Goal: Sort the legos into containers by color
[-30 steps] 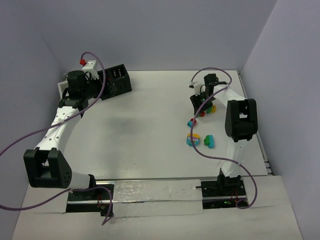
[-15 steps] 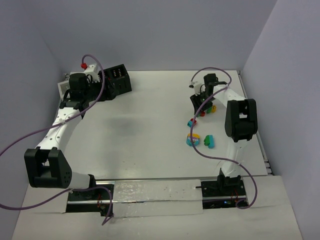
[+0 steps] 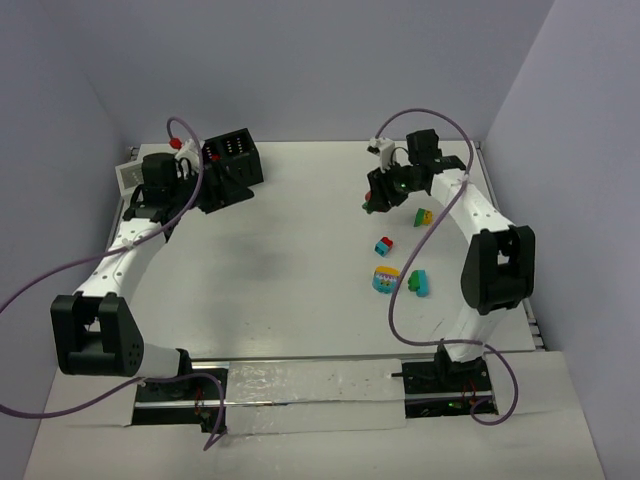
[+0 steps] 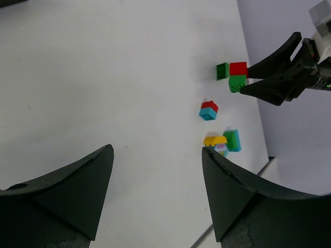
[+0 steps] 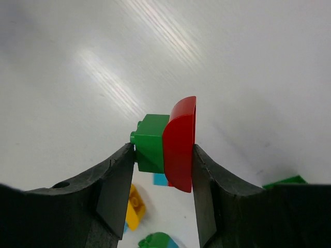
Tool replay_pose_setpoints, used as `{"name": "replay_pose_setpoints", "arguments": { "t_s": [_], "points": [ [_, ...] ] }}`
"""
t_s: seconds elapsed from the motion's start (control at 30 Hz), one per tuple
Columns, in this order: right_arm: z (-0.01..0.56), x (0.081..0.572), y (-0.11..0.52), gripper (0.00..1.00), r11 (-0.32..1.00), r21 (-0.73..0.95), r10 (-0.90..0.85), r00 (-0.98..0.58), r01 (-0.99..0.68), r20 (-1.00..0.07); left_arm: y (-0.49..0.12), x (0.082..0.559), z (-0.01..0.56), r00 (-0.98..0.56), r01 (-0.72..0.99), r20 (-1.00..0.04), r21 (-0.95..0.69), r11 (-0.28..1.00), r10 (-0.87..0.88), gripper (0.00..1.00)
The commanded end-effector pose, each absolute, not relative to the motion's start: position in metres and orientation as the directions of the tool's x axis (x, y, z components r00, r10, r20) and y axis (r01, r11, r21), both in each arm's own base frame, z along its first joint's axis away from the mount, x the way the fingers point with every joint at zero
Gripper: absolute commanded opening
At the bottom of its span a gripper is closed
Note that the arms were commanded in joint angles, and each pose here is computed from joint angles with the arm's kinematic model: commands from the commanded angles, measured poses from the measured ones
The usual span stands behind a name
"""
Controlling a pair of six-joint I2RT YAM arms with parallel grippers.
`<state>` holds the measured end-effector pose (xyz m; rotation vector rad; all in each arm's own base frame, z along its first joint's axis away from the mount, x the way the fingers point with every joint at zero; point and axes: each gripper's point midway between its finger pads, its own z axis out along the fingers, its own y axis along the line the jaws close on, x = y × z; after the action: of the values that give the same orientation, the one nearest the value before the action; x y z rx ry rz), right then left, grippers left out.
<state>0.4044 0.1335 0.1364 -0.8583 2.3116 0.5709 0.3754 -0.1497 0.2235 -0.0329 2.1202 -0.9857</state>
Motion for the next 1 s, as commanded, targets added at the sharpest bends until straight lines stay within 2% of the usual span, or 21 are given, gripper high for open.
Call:
{"name": "replay_pose_setpoints", "arguments": {
  "t_s": [0.0,0.1,0.17,0.37,0.67,0.97],
  "points": [
    [0.199,0.376,0.195,0.27,0.551,0.192,-0.401,-0.459,-0.812,-0.793,-0.179,0.365,0.243,-0.766,0.274,-0.512,-0.807,0.523,-0.389,0.79],
    [0.210,0.364,0.220,0.27,0.507,0.159,-0.413,-0.401,-0.847,-0.818,-0.194,0.360,0.243,-0.794,0.266,-0.475,-0.833,0.486,-0.380,0.80],
    [0.220,0.346,0.249,0.27,0.453,0.141,-0.429,-0.354,-0.880,-0.831,-0.211,0.355,0.250,-0.801,0.285,-0.476,-0.837,0.468,-0.364,0.80],
    [0.237,0.327,0.289,0.27,0.407,0.041,-0.466,-0.245,-0.913,-0.850,-0.241,0.346,0.254,-0.820,0.302,-0.472,-0.837,0.456,-0.323,0.81],
    [0.244,0.324,0.309,0.26,0.422,-0.013,-0.479,-0.211,-0.907,-0.852,-0.267,0.319,0.239,-0.861,0.296,-0.432,-0.855,0.426,-0.269,0.79],
    [0.249,0.322,0.318,0.27,0.417,-0.002,-0.458,-0.208,-0.909,-0.864,-0.281,0.315,0.236,-0.857,0.327,-0.456,-0.842,0.428,-0.242,0.77]
  ]
}}
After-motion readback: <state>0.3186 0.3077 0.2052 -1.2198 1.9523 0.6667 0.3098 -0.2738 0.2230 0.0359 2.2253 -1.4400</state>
